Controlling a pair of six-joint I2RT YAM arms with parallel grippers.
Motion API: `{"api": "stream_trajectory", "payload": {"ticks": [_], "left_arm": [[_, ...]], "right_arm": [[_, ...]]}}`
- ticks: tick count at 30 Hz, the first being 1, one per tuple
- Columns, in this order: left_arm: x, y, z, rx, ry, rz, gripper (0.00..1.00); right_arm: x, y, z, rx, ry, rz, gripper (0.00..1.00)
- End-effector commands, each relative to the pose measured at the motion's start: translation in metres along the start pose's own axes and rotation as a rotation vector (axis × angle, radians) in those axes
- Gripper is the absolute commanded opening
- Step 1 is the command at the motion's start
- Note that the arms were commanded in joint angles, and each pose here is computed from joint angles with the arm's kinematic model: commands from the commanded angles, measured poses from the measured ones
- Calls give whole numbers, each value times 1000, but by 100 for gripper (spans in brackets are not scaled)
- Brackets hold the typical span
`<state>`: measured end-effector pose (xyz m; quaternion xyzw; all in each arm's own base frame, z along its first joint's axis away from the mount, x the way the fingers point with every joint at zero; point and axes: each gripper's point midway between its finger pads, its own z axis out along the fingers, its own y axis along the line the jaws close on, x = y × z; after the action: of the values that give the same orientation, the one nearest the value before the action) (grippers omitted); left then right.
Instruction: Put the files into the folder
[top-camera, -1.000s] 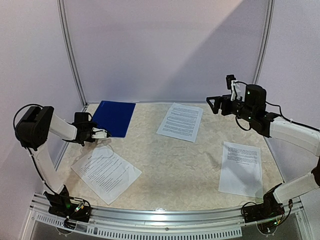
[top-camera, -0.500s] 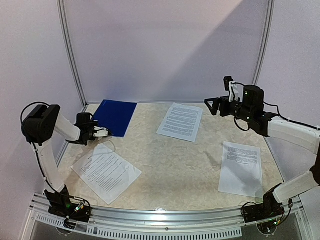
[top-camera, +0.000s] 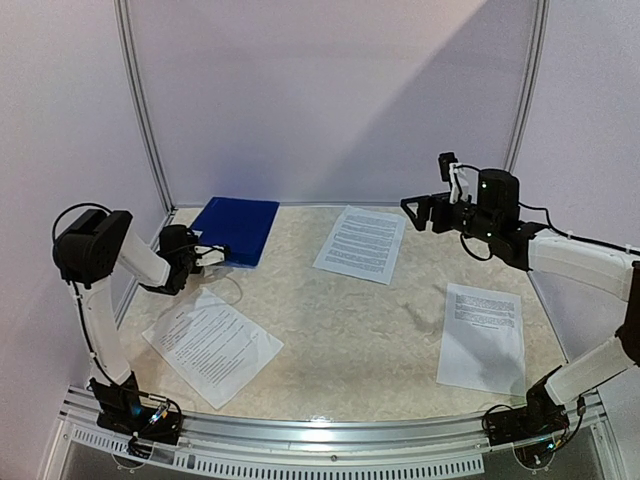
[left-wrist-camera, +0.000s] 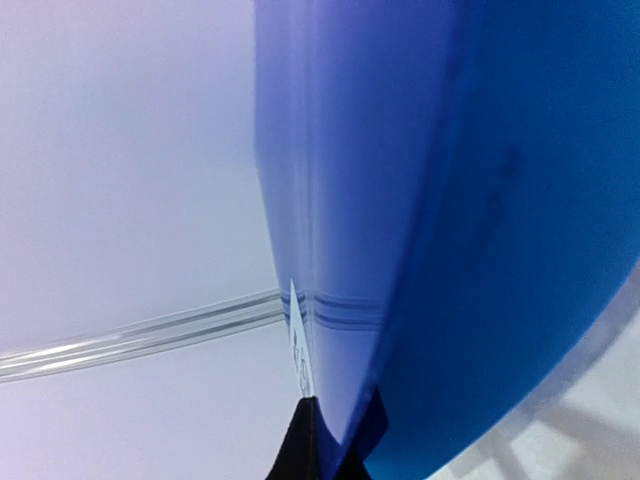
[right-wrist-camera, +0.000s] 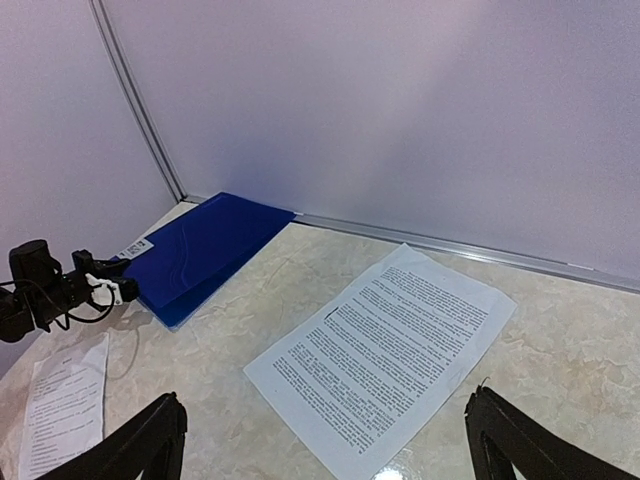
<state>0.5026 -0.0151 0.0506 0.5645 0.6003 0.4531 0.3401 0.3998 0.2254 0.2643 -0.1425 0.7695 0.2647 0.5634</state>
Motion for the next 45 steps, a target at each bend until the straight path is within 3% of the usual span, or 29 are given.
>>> {"api": "stream_trajectory", "payload": {"ticks": [1,4,11,15,19,26,31,37,39,42,45], "left_arm": [[-17,46,-20,-68,-23,-133,0],[-27,68,-41,-33,-20,-234,0],[-47,107,-101,89,-61,-478,0],[-65,87,-132,215,-66,-507,0],[-77,63,-148,341,-54,-567,0],[-90,77,-167,487,-49,-752,0],[-96,67,-183,560,-73,-781,0],[-97,50,-187,601,-67,-788,0],[-99,50,-191,616,-81,-798,0],[-103,52,-199,647,-111,-828,0],[-101,59,-204,664,-126,-892,0]], "right_arm": [[-6,1,2,55,17,56,99],[-1,7,7,74,51,164,99],[43,70,52,-19,220,410,98],[84,116,86,-174,347,648,94],[141,146,114,-200,481,795,93],[193,188,145,-307,569,992,94],[202,191,157,-361,532,1093,94],[200,195,179,-361,518,1053,90],[198,197,185,-377,515,1042,76],[191,205,191,-450,502,1031,33],[180,208,191,-500,481,1015,8]]}}
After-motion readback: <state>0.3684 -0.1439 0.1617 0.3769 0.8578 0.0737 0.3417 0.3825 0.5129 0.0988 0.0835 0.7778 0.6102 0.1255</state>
